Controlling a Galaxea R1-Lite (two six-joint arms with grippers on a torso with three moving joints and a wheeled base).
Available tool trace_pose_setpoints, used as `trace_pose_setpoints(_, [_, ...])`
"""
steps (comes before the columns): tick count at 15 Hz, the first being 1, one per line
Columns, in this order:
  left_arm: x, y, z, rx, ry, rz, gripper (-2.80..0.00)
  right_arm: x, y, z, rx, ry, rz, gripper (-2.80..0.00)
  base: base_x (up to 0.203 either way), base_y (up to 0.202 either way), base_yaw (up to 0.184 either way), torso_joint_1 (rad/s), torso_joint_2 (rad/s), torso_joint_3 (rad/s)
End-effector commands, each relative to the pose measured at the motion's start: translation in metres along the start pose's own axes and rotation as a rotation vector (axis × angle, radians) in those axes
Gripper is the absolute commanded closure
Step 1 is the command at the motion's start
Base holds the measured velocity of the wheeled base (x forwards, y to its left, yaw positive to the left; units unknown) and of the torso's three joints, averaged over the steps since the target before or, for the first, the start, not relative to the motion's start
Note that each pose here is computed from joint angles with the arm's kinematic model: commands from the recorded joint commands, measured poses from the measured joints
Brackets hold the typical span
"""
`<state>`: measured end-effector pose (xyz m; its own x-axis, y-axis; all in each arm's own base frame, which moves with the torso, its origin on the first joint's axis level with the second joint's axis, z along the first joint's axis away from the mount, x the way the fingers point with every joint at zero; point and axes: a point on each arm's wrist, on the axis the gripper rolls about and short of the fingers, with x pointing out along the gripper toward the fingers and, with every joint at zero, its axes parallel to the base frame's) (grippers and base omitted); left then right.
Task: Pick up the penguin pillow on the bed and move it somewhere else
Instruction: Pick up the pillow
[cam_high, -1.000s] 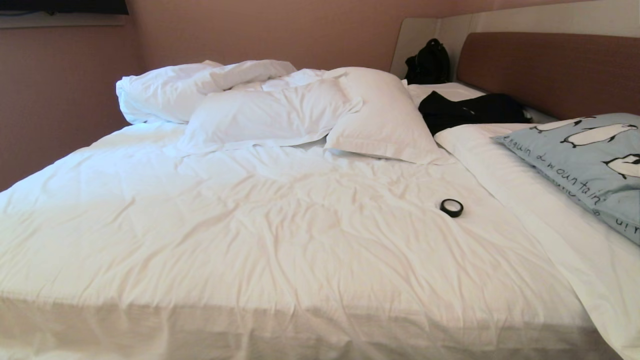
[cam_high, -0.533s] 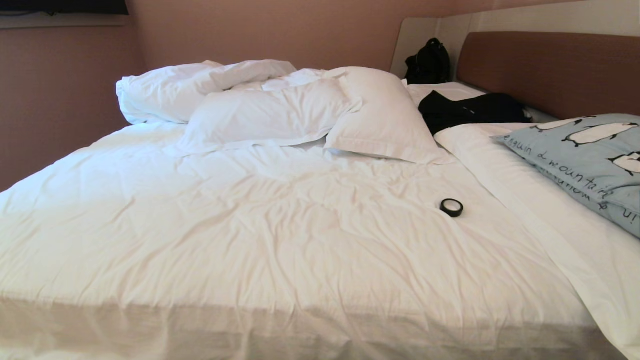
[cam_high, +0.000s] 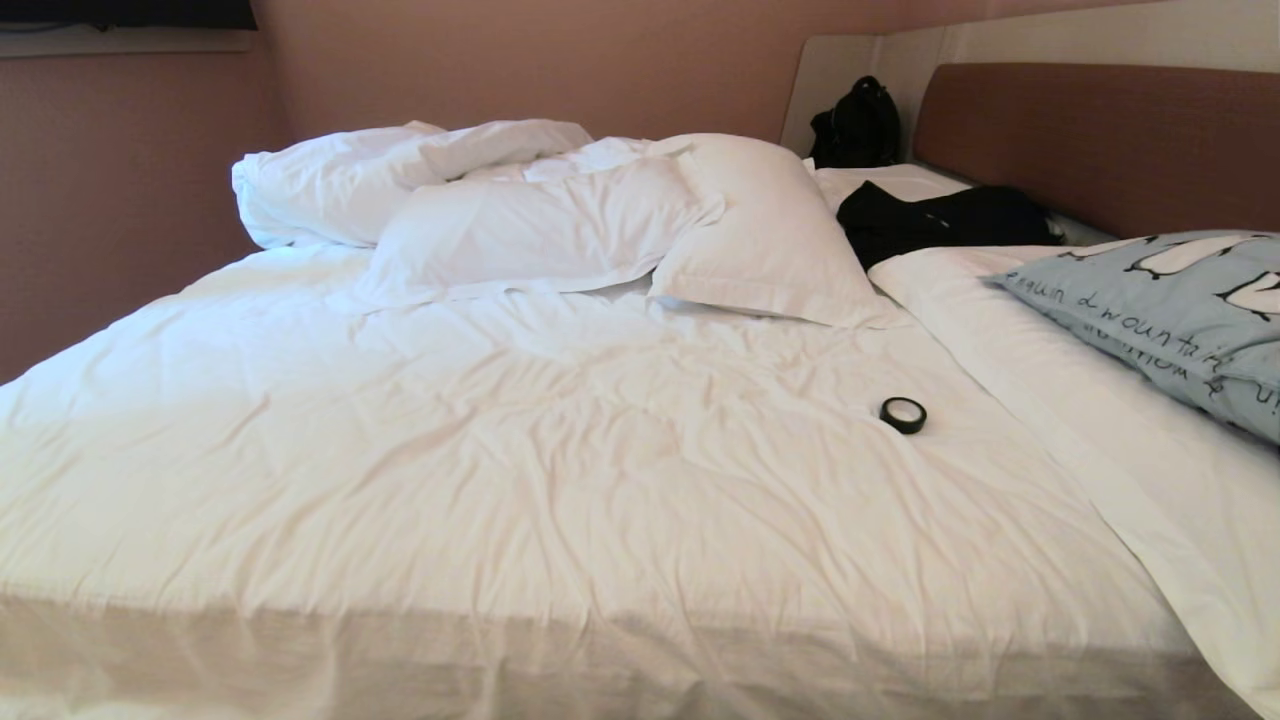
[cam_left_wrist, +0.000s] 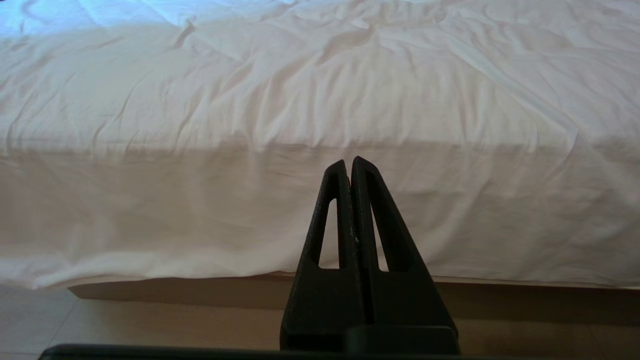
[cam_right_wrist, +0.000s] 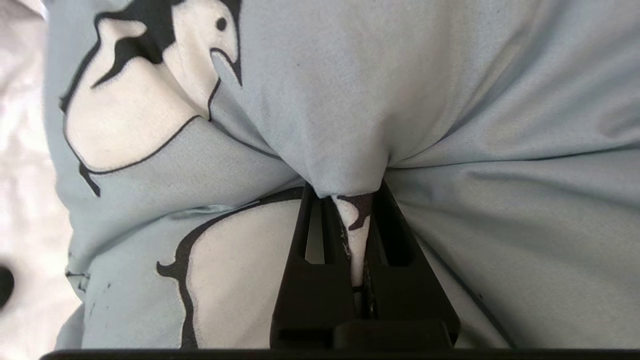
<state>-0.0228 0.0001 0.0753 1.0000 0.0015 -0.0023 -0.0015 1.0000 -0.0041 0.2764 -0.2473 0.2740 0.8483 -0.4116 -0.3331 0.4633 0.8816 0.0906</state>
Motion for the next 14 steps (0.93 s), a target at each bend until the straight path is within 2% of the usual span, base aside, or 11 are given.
trace_pose_setpoints(1, [0.000,0.000,0.000,-0.001,0.001,0.001,0.00,0.004,0.005,0.006,0.000,-0.064,0.016,0.00,0.000,0.000,0.000,0.000,0.00,0.000])
trace_pose_setpoints(4, [0.000,0.000,0.000,-0.001,0.001,0.001,0.00,0.022,0.007,0.005,0.018,-0.132,0.031,0.00,0.000,0.000,0.000,0.000,0.00,0.000])
trace_pose_setpoints(10, [0.000,0.000,-0.001,-0.001,0.002,0.000,0.00,0.053,0.011,0.001,0.093,-0.139,0.064,0.00,0.000,0.000,0.000,0.000,0.00,0.000])
trace_pose_setpoints(14, [0.000,0.000,-0.001,-0.001,0.002,0.000,0.00,0.063,0.022,0.009,0.093,-0.165,0.096,0.00,0.000,0.000,0.000,0.000,0.00,0.000])
